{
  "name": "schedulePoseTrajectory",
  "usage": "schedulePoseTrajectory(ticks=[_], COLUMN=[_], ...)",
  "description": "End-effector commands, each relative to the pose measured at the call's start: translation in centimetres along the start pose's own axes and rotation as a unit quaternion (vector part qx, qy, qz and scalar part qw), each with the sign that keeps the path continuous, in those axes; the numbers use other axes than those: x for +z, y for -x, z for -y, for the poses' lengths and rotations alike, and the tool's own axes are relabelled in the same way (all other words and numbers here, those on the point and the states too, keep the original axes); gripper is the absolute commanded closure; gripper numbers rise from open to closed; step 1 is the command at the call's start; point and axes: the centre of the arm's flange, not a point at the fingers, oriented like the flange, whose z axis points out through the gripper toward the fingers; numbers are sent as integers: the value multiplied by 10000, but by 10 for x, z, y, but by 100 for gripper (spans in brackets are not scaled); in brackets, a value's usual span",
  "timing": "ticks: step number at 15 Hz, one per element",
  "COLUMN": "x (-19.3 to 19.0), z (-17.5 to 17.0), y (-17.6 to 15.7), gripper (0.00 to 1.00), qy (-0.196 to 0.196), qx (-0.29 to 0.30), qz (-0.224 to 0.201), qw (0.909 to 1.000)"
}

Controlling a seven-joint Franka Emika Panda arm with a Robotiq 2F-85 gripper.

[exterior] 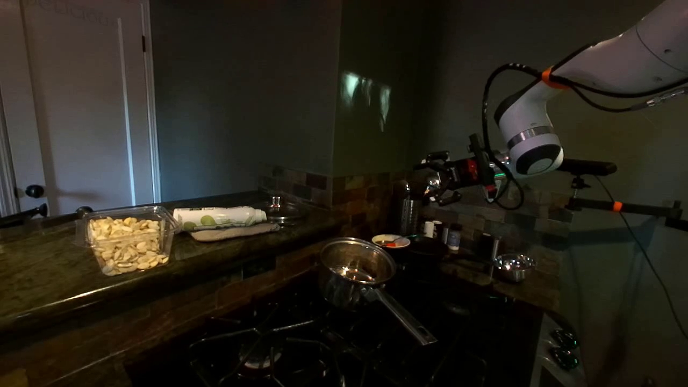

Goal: Use the spoon to mix the objects inside of the pot

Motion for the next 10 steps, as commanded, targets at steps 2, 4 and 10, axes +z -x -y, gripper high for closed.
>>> schedulePoseTrajectory(ticks=[2,4,10], x=[32,33,19], z=[-33,-44,-53], y=[-31,-51,-89], gripper=[0,0,0], qy=[-376,-253,412], qx=[-892,-1208,-1597], qz=[-713,-1025,-1480], qw=[9927,9871,9751])
